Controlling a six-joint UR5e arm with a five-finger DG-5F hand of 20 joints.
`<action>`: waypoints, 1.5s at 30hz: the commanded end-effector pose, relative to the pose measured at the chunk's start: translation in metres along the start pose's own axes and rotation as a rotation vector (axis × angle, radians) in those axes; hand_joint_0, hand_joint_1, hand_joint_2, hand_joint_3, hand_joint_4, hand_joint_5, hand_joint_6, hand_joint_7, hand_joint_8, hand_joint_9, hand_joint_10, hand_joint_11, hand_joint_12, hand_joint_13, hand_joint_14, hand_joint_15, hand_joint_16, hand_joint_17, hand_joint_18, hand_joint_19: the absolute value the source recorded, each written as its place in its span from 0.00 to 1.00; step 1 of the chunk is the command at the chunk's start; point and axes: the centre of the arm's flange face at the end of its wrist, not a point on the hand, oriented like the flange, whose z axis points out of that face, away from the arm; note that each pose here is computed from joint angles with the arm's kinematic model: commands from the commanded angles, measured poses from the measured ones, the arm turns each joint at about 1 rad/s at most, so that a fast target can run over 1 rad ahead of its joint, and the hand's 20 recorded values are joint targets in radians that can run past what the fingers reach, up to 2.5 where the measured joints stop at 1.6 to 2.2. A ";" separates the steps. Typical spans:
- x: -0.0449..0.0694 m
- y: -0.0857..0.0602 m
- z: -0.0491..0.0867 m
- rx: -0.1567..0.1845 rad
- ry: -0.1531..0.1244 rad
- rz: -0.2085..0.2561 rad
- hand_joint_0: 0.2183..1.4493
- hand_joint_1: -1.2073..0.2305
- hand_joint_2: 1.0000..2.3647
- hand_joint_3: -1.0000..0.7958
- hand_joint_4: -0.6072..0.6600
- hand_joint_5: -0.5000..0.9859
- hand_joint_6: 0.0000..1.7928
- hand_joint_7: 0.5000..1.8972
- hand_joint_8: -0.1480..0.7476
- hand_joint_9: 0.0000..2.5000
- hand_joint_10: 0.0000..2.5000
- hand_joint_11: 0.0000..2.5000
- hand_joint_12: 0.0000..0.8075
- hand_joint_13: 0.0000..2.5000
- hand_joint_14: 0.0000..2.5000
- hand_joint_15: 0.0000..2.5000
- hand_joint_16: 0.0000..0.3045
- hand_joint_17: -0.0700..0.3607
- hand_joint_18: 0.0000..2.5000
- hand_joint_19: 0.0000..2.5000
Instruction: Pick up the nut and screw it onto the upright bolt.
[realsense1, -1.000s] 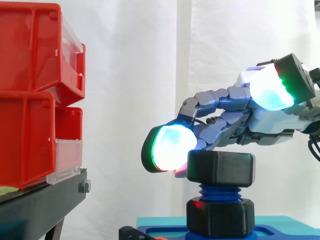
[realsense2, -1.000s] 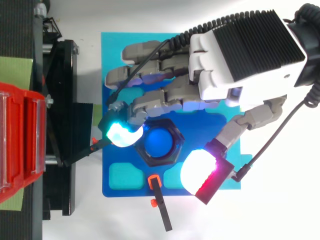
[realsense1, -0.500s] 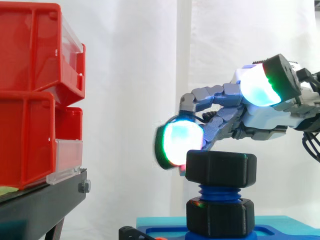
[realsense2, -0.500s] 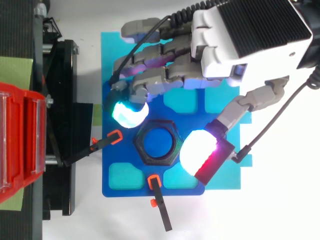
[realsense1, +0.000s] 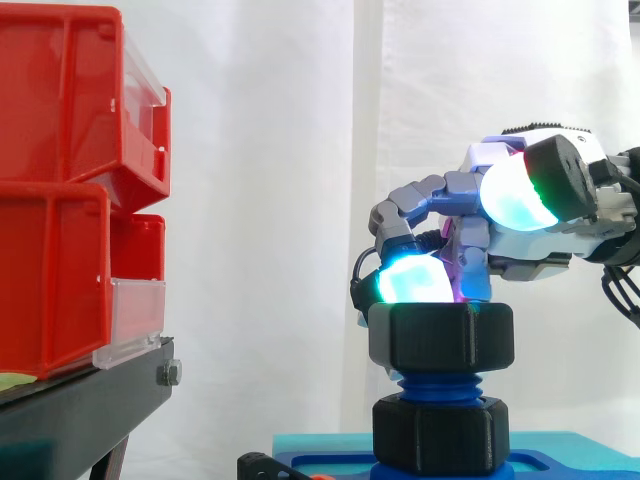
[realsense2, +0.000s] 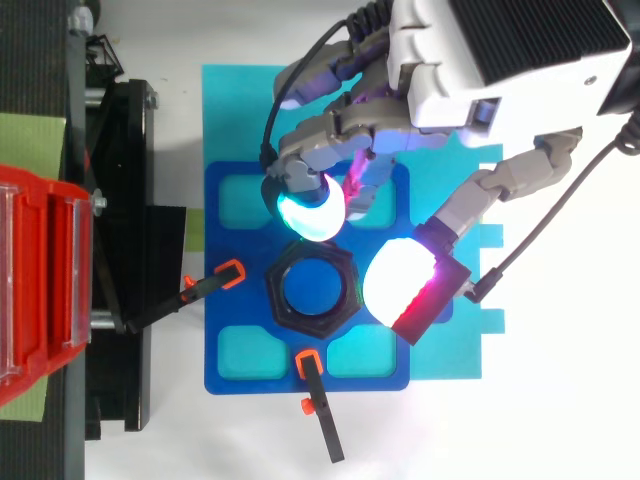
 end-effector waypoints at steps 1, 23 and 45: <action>0.000 0.000 0.000 0.000 -0.001 0.000 0.24 0.59 0.00 0.28 0.52 0.38 0.36 0.53 0.30 0.61 0.00 0.00 0.16 0.42 0.00 0.00 0.01 0.18 0.26 0.00; -0.009 -0.001 0.003 -0.032 -0.052 -0.018 0.21 0.62 0.00 0.28 0.63 0.24 0.28 0.29 0.44 0.40 0.00 0.00 0.33 0.28 0.00 0.00 0.08 0.30 0.15 0.00; 0.007 0.019 0.015 -0.048 -0.017 -0.007 0.19 0.66 0.00 0.28 0.53 0.19 0.28 0.05 0.37 0.12 0.00 0.00 0.38 0.08 0.00 0.00 0.12 0.35 0.00 0.00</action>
